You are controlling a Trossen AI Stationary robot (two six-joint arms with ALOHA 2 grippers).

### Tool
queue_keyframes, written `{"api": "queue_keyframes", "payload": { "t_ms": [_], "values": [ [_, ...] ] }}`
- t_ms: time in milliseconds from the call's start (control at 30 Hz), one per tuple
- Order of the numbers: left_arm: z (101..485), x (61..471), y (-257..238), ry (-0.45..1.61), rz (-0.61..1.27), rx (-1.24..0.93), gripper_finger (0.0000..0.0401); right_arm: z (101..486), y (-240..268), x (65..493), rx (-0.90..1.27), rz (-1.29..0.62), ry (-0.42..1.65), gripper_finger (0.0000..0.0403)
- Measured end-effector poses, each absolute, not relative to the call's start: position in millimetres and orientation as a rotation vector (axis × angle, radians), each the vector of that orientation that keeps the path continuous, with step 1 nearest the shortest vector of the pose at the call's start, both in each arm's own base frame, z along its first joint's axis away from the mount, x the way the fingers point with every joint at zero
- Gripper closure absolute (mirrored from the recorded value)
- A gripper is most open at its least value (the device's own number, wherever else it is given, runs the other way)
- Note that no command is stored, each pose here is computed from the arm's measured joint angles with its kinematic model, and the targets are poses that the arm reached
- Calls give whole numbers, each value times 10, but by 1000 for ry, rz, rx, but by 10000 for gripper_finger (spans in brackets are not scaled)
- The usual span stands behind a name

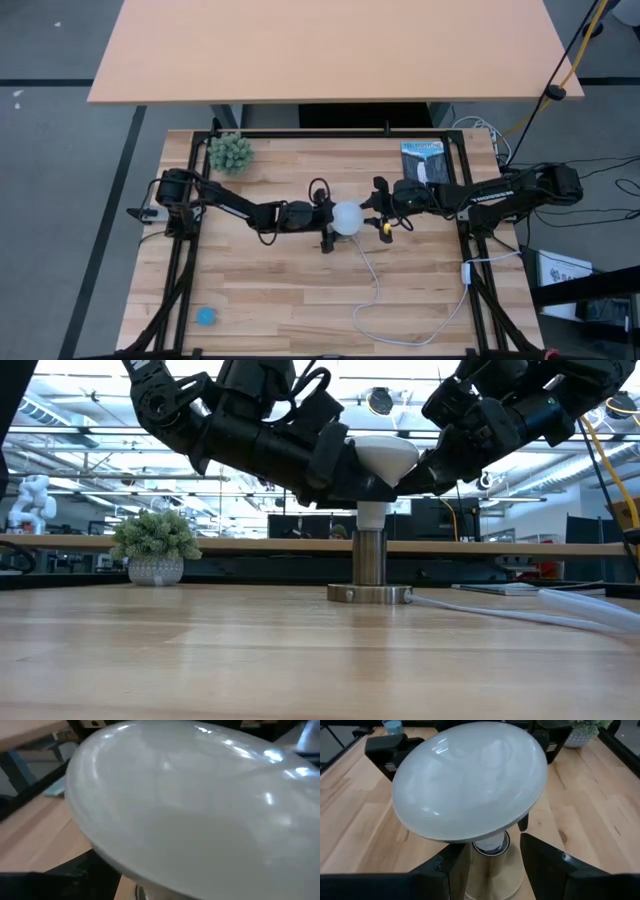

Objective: Screw lightbulb
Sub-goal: Insert the lightbulb into the lamp

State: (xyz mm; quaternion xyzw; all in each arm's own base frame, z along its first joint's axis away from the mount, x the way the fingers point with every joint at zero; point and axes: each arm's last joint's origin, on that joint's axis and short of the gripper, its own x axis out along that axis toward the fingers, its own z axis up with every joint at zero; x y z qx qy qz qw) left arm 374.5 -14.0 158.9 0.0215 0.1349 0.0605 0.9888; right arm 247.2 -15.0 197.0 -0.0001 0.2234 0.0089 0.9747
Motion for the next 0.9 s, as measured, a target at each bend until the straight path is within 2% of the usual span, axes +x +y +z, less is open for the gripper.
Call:
{"api": "queue_keyframes", "payload": {
  "t_ms": [233,667,900],
  "values": [
    [1593,3749,6,249,187,-178,85,1972,-153,2472,15,12,449,236],
    [1593,3748,-105,261,141,-45,85,1976,-151,2474,9,15,445,236],
    [1593,3748,-104,261,141,-41,85,1976,-151,2474,8,15,445,236]
  ]
}}
